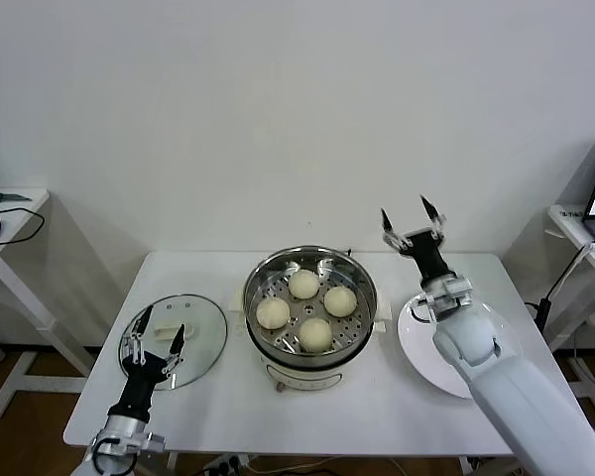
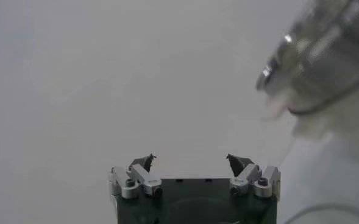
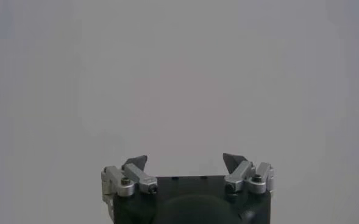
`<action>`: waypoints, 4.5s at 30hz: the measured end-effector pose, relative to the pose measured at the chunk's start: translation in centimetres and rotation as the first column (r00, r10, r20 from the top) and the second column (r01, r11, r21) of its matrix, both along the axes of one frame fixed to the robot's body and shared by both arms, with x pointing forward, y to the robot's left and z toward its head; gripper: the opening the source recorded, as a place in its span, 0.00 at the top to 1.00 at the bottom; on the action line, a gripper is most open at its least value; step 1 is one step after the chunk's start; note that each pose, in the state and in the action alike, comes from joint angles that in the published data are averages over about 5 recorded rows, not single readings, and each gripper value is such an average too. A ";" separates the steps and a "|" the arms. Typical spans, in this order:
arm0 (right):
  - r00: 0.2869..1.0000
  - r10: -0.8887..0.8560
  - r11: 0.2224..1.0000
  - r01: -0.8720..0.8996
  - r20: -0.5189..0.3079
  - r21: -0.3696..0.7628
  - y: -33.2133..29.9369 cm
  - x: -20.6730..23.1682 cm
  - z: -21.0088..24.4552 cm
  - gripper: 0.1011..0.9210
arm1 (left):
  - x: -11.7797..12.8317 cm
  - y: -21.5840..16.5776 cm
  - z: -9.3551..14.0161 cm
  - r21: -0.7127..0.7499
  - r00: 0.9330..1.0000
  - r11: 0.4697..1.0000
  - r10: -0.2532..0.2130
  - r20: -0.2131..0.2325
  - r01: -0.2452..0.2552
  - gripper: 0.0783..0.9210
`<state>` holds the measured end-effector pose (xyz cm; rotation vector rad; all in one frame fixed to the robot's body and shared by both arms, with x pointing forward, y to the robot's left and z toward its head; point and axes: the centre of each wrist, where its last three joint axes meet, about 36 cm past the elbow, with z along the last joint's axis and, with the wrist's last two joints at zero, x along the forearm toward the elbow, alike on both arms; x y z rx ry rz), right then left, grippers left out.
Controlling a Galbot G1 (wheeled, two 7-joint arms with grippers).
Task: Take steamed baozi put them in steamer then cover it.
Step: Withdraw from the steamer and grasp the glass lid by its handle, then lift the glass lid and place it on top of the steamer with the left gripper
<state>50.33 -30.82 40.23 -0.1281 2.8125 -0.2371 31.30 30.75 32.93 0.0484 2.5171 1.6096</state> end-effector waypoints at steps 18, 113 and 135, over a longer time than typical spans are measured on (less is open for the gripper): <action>0.965 -0.231 0.959 0.247 -0.125 0.136 -2.1 -9.7 -9.2 0.12 | 3.2 2.4 -6.3 0.352 0.994 0.935 0.079 -0.081 -0.046 0.12; 0.947 -0.297 0.939 0.313 -0.124 0.140 -1.8 -12.6 -10.0 0.12 | 9.7 3.3 2.6 0.346 0.974 0.911 0.194 0.118 -0.223 0.87; 0.934 -0.335 0.925 0.352 -0.128 0.145 -2.8 -12.8 -10.2 0.12 | 4.8 -16.2 15.3 0.142 0.982 0.990 -0.026 0.187 -0.001 0.87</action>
